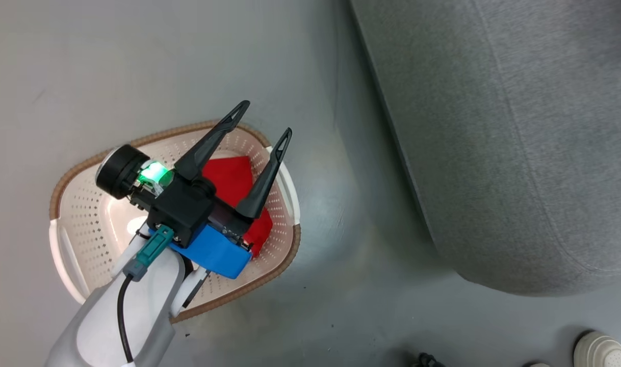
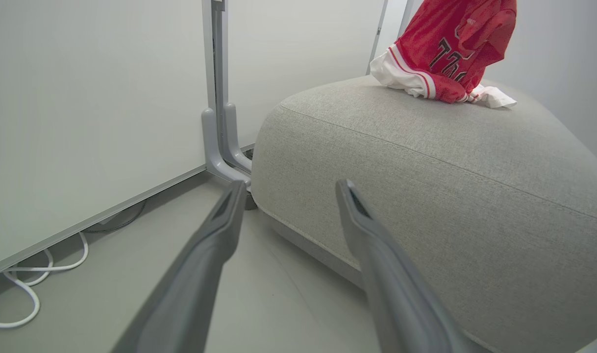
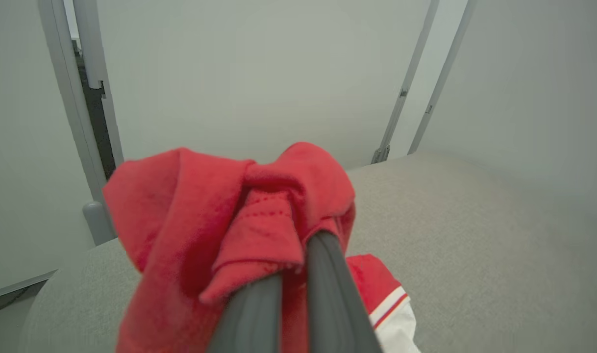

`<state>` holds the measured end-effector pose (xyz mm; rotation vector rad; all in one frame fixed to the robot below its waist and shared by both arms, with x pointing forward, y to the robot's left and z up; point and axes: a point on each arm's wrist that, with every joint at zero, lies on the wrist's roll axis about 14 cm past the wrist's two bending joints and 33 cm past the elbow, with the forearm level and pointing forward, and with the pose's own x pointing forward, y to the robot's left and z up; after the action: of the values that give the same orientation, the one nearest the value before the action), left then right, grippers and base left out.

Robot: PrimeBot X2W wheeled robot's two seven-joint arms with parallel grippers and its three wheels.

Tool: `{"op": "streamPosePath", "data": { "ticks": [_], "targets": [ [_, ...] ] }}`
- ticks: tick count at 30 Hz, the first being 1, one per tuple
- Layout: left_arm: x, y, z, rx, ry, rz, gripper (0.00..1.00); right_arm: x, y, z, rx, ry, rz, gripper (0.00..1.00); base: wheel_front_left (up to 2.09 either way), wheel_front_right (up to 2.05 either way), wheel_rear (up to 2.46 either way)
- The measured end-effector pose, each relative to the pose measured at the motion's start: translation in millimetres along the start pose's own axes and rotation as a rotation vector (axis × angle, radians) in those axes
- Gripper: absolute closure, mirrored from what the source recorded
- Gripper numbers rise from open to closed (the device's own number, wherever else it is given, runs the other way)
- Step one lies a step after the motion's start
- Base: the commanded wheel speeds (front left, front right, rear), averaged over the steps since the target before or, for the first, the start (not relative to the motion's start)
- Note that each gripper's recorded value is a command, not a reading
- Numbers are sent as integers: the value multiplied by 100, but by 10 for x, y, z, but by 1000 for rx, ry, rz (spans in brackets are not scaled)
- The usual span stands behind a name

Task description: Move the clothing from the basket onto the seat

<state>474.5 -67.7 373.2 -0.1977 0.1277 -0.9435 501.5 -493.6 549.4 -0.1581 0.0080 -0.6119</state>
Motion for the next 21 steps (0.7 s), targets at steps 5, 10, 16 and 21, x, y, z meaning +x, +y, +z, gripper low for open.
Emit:
{"op": "streamPosePath", "data": {
  "ticks": [5, 10, 16, 21],
  "targets": [
    [-41, 28, -138, -18, 27, 4, 0, -162, 119, -755, 13, 141, -3, 100, 0, 0, 0],
    [-61, 38, -158, -18, 33, 8, 0, -281, 122, -1078, -16, 214, -2, 100, 0, 0, 0],
    [-79, 38, -146, -11, 39, 11, 0, -323, 69, -1163, -35, 242, -4, 100, 0, 0, 0],
    [-75, 2, -119, -12, 37, 8, 0, -315, 92, -1153, -35, 243, 4, 59, 0, 0, 0]
  ]
}}
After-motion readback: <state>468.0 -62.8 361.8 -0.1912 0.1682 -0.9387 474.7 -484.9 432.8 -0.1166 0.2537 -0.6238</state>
